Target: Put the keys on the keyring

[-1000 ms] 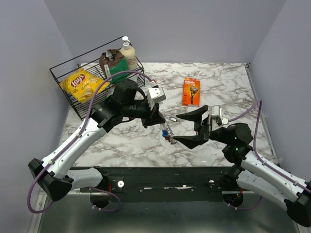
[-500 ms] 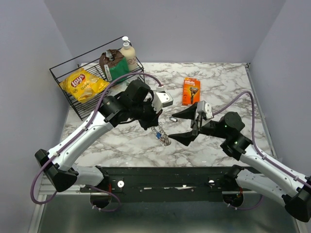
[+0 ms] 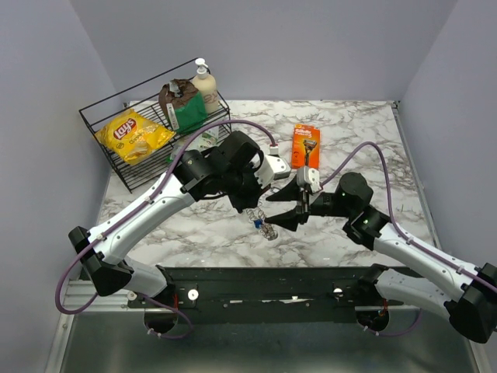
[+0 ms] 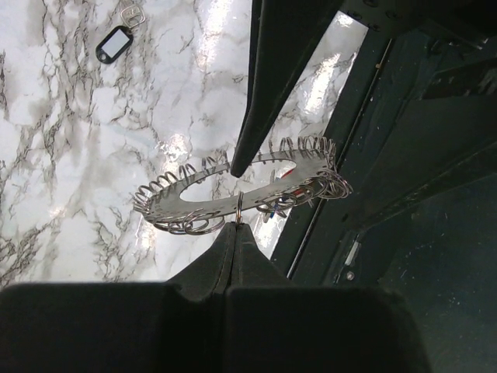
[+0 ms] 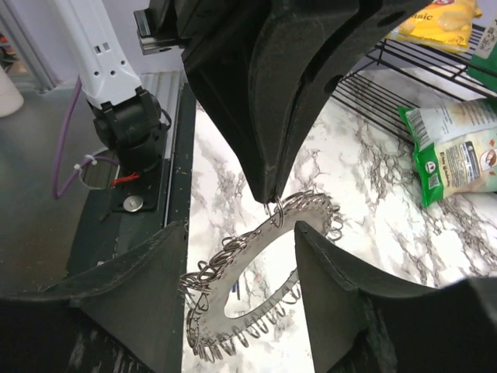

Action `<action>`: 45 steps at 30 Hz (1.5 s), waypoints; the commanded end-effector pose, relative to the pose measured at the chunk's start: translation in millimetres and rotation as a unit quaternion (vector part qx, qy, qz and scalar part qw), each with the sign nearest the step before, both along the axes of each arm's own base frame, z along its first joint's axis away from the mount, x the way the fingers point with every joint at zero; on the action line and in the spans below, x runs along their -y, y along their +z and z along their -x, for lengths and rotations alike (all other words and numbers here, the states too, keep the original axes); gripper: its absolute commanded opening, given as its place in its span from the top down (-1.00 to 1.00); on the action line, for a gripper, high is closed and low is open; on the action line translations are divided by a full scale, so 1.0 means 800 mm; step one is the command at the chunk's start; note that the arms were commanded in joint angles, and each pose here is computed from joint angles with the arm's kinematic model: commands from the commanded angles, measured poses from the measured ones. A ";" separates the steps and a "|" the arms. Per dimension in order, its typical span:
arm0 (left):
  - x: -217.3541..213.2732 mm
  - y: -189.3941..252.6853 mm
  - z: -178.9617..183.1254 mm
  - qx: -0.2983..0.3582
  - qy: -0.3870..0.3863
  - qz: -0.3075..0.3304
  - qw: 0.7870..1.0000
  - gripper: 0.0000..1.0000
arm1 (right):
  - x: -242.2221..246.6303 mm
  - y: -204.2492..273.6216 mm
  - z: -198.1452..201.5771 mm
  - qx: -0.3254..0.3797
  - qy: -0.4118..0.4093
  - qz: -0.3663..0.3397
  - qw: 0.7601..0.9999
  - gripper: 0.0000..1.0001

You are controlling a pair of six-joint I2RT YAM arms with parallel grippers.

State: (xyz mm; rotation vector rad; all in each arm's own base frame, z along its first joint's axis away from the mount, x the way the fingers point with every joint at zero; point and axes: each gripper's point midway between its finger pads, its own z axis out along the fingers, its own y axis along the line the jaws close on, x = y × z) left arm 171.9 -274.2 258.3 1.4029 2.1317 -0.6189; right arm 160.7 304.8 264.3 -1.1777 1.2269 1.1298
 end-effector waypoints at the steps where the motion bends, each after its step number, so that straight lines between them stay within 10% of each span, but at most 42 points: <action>1: 0.004 0.010 0.009 0.002 -0.023 0.012 1.000 1.00 | -0.002 0.016 0.008 0.026 0.019 -0.028 0.999 -0.23; 19: 0.016 0.024 0.024 -0.001 -0.057 0.053 0.997 1.00 | -0.014 0.013 0.004 0.004 0.031 -0.042 0.999 0.38; 45: 0.018 0.032 0.038 -0.007 -0.081 0.077 0.994 1.00 | -0.011 0.007 -0.002 0.003 0.013 -0.033 0.999 0.67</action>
